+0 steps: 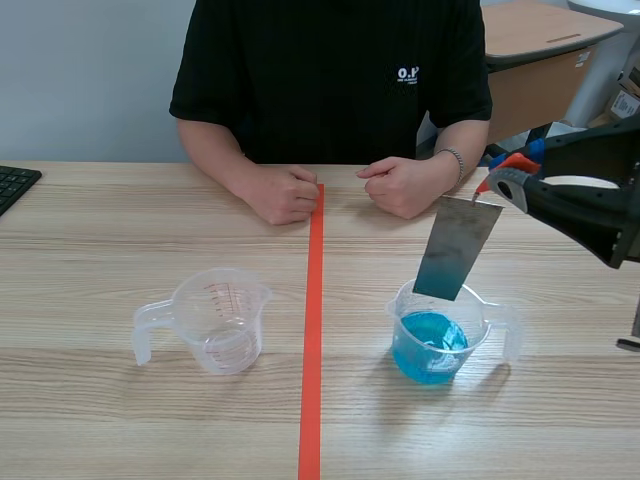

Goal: Do the redox reaction experiment.
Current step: 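Raise the plate and point at it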

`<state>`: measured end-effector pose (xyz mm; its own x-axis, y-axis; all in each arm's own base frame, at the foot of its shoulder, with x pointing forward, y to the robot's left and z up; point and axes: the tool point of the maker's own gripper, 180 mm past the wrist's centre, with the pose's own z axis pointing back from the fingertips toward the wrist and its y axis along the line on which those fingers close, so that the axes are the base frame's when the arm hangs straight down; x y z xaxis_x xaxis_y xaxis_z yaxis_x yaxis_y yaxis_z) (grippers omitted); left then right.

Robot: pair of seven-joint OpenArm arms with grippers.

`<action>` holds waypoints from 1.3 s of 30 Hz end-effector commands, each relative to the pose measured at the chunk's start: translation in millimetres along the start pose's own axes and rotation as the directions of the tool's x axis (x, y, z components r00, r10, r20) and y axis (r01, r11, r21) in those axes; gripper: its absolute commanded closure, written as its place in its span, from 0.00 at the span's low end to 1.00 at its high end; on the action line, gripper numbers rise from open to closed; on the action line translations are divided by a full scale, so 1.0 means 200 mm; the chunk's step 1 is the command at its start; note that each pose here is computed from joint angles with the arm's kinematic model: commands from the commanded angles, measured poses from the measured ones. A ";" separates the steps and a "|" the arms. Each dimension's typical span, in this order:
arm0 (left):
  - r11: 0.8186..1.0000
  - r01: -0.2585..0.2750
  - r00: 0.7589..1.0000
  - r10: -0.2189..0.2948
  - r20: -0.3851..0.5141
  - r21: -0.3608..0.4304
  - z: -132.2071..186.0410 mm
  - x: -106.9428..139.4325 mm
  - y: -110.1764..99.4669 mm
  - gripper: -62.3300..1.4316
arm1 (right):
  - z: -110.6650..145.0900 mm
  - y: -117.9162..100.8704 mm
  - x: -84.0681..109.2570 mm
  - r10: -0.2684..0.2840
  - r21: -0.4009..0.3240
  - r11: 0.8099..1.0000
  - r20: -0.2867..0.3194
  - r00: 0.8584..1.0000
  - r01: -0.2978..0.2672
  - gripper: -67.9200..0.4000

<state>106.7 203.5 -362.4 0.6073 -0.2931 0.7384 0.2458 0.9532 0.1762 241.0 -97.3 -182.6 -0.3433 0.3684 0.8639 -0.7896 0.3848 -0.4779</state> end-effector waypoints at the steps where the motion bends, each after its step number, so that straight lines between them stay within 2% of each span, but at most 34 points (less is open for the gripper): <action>1: 1.000 0.000 1.000 0.000 0.024 -0.004 0.00 0.04 0.00 0.91 | 0.01 -0.01 0.06 0.015 0.014 1.000 0.022 1.000 -0.016 0.97; 11: 1.000 0.000 1.000 0.000 0.024 -0.004 0.00 0.04 0.00 0.91 | 0.06 -0.02 0.15 0.021 -0.011 1.000 0.034 0.999 -0.021 0.97; 22: 1.000 0.000 1.000 0.000 0.024 -0.004 0.00 0.04 0.00 0.91 | 0.11 -0.01 0.25 0.026 -0.008 1.000 0.053 0.998 -0.025 0.97; 39: 1.000 0.000 1.000 0.000 0.024 -0.004 0.00 0.04 0.00 0.91 | 0.13 -0.03 0.29 0.028 -0.026 0.999 0.051 0.998 -0.027 0.97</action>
<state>106.7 203.4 -362.4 0.6073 -0.2931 0.7384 0.2460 0.9532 0.1760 213.1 -102.2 -136.6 -0.3616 0.3481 0.8649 -0.7749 0.4036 -0.4864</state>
